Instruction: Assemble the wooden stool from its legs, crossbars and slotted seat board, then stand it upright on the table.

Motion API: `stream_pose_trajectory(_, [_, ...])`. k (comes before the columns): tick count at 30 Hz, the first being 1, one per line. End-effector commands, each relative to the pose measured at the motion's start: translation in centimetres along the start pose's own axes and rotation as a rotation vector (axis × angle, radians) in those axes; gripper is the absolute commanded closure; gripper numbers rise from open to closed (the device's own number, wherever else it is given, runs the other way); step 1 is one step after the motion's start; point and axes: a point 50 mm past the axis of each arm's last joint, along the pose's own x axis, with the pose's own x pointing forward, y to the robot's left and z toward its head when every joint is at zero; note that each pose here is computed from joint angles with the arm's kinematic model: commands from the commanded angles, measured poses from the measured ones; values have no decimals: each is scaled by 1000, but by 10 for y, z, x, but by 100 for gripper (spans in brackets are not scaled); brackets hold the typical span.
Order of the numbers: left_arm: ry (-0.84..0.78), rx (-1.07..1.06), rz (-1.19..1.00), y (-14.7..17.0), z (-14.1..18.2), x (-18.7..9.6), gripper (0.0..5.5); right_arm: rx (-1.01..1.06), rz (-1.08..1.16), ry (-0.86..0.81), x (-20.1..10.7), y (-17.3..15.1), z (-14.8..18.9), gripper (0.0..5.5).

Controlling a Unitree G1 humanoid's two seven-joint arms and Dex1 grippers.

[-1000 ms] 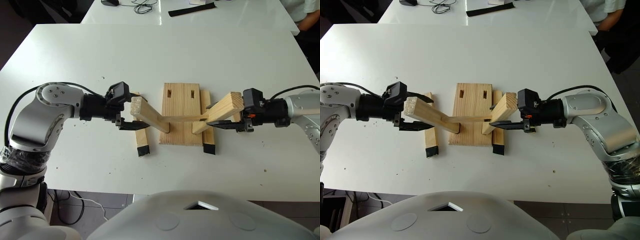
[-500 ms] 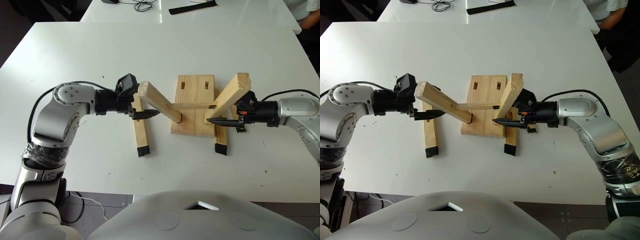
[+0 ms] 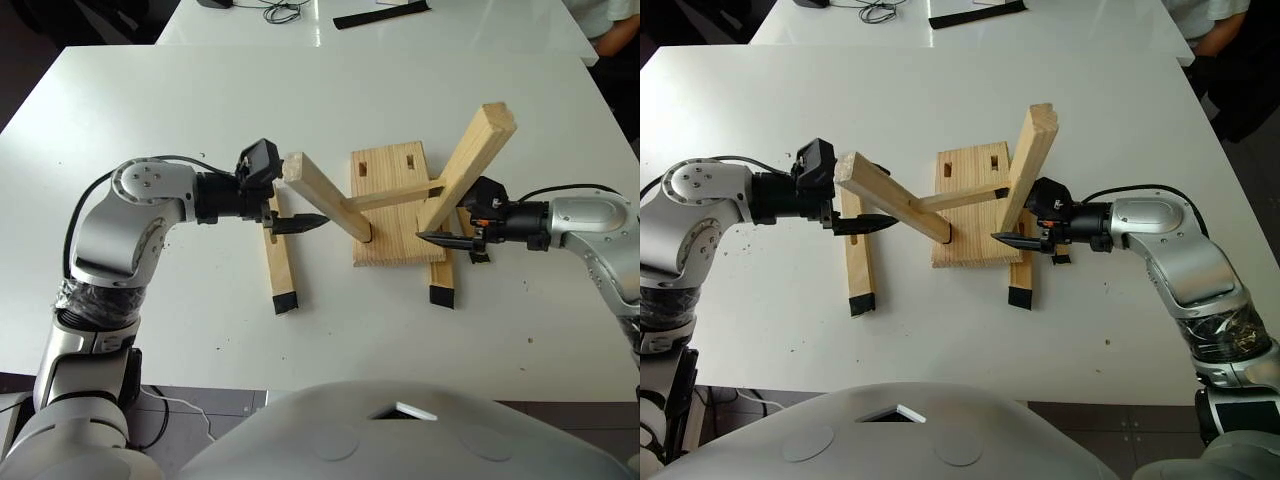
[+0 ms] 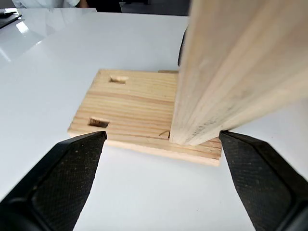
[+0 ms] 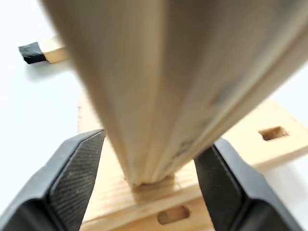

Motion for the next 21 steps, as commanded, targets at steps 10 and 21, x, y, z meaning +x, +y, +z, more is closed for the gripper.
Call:
stream_pose_trajectory(10, [-20,76,-116,-1,13,-4,116,-2,25,-95,33,21,-1,235])
stream_pose_trajectory(21, [201,107,18,11,-50,-20,116,-38,-10,-109,17,23,8,235])
